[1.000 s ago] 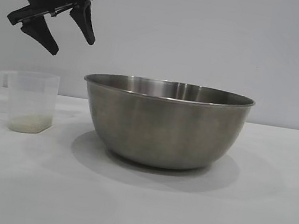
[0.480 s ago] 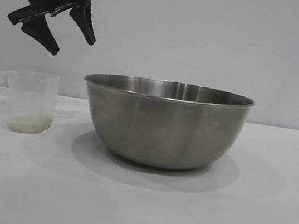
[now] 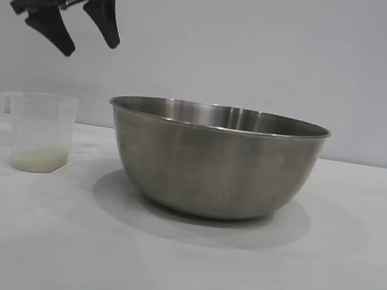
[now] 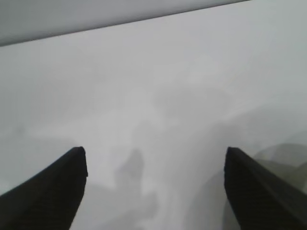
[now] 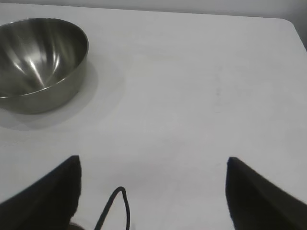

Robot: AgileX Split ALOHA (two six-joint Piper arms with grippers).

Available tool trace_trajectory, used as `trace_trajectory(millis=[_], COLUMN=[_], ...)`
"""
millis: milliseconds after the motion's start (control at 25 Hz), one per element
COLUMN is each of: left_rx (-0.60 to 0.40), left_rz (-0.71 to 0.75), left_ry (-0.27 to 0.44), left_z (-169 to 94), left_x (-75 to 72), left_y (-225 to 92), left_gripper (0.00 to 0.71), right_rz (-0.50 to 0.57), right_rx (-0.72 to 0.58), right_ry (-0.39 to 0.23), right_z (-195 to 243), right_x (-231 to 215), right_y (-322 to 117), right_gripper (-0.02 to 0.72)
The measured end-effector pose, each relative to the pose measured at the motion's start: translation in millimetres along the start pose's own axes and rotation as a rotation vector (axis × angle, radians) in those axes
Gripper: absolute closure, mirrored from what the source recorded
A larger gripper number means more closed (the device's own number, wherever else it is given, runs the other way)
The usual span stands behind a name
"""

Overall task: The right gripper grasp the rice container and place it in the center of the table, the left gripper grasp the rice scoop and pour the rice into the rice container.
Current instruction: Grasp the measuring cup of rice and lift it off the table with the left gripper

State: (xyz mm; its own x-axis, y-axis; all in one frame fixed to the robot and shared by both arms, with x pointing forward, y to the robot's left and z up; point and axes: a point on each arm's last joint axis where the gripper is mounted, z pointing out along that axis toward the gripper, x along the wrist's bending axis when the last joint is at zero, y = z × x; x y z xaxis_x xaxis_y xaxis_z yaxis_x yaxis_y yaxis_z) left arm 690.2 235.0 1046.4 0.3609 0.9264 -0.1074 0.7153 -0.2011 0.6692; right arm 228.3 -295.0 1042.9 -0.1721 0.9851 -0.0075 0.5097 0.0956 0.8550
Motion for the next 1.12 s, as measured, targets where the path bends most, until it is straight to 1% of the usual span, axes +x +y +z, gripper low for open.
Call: trace_trajectory(millis=[200, 400, 480, 560, 600, 720, 800, 920, 1120], left_rx=[0.07, 0.215, 0.291, 0.35, 0.376, 0.417, 0.423, 0.393, 0.234], left_rz=[0.058, 0.081, 0.066, 0.026, 0.009, -0.031, -0.046, -0.058, -0.034], left_ry=[0.074, 0.221, 0.29, 0.342, 0.358, 0.369, 0.372, 0.376, 0.385], left_z=[-16.0, -26.1, -29.4, -32.6, -33.9, -35.7, -37.0, -43.6, -54.9], left_x=[3.3, 15.5, 21.4, 25.1, 26.1, 26.2, 25.9, 24.3, 22.4], left_y=[-2.3, -13.1, -19.4, -24.7, -27.1, -31.0, -31.5, -27.8, -11.5], left_gripper=[0.192, 0.192, 0.192, 0.192, 0.192, 0.192, 0.192, 0.192, 0.192], right_rz=[0.0, 0.0, 0.0, 0.0, 0.0, 0.0, 0.0, 0.0, 0.0], right_rx=[0.0, 0.0, 0.0, 0.0, 0.0, 0.0, 0.0, 0.002, 0.002], right_ry=[0.0, 0.0, 0.0, 0.0, 0.0, 0.0, 0.0, 0.0, 0.0], right_z=[0.0, 0.0, 0.0, 0.0, 0.0, 0.0, 0.0, 0.0, 0.0], right_x=[0.0, 0.0, 0.0, 0.0, 0.0, 0.0, 0.0, 0.0, 0.0], right_y=[0.0, 0.0, 0.0, 0.0, 0.0, 0.0, 0.0, -0.2, -0.2], right_gripper=[0.127, 0.127, 0.127, 0.127, 0.127, 0.127, 0.127, 0.127, 0.127])
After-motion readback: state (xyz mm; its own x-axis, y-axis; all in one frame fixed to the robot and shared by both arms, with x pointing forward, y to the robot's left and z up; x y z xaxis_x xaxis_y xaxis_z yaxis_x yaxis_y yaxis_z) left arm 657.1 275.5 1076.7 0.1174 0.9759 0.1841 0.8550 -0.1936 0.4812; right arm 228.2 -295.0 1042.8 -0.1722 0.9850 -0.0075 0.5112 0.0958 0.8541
